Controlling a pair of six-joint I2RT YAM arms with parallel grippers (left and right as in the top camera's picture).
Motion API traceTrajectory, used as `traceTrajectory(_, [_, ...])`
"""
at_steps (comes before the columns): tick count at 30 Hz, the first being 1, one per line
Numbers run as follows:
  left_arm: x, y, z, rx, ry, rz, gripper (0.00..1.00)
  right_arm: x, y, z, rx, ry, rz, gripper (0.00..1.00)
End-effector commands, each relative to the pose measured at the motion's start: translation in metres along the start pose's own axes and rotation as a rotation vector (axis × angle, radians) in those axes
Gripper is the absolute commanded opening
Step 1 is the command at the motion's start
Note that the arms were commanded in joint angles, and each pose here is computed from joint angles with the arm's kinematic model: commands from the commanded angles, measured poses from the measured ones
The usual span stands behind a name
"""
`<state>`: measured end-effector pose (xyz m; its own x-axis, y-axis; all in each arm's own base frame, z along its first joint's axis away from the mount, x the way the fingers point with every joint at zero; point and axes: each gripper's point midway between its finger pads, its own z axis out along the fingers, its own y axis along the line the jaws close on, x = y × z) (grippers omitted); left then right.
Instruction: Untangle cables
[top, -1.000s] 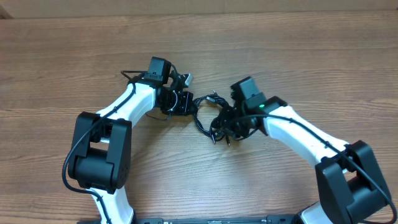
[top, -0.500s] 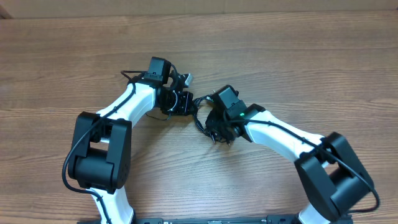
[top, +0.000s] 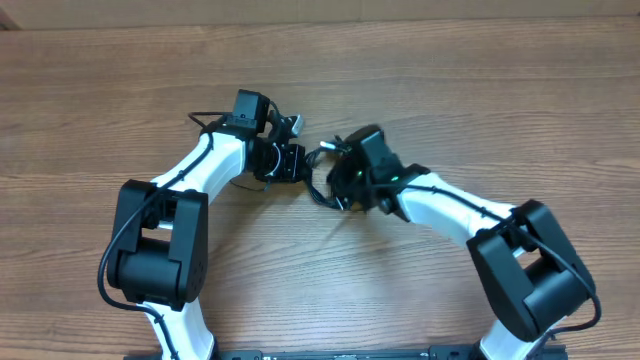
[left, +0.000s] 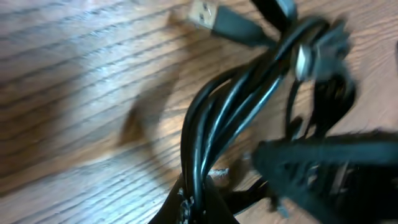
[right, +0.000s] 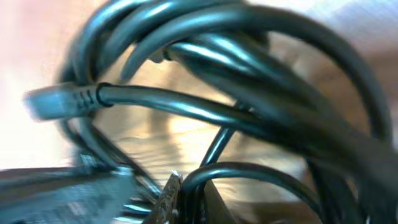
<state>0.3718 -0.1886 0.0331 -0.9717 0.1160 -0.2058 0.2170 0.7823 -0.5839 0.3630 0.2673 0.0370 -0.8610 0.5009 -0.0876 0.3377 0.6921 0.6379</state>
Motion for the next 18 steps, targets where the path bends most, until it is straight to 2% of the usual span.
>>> traceTrajectory(1, [0.007,-0.012,0.006,0.047,0.035,0.0,0.04,-0.006,0.03,-0.011,-0.173,0.094,-0.033,0.04])
traceTrajectory(6, [0.01,-0.029,0.004,0.146,0.044,0.046,0.04,-0.016,0.042,-0.015,-0.238,0.048,-0.21,0.04])
traceTrajectory(8, [0.01,-0.034,0.003,0.181,0.047,0.064,0.04,-0.014,0.037,-0.014,-0.219,0.058,-0.221,0.06])
traceTrajectory(10, [0.011,-0.037,0.003,0.194,0.048,0.07,0.04,-0.01,0.027,-0.013,-0.181,0.079,-0.204,0.11])
traceTrajectory(13, [0.011,-0.036,0.003,0.191,0.047,0.07,0.04,-0.001,0.013,-0.012,-0.132,0.116,-0.255,0.25])
traceTrajectory(18, [0.01,-0.033,0.004,0.176,0.046,0.068,0.04,0.005,0.033,-0.03,-0.235,0.21,-0.311,0.4])
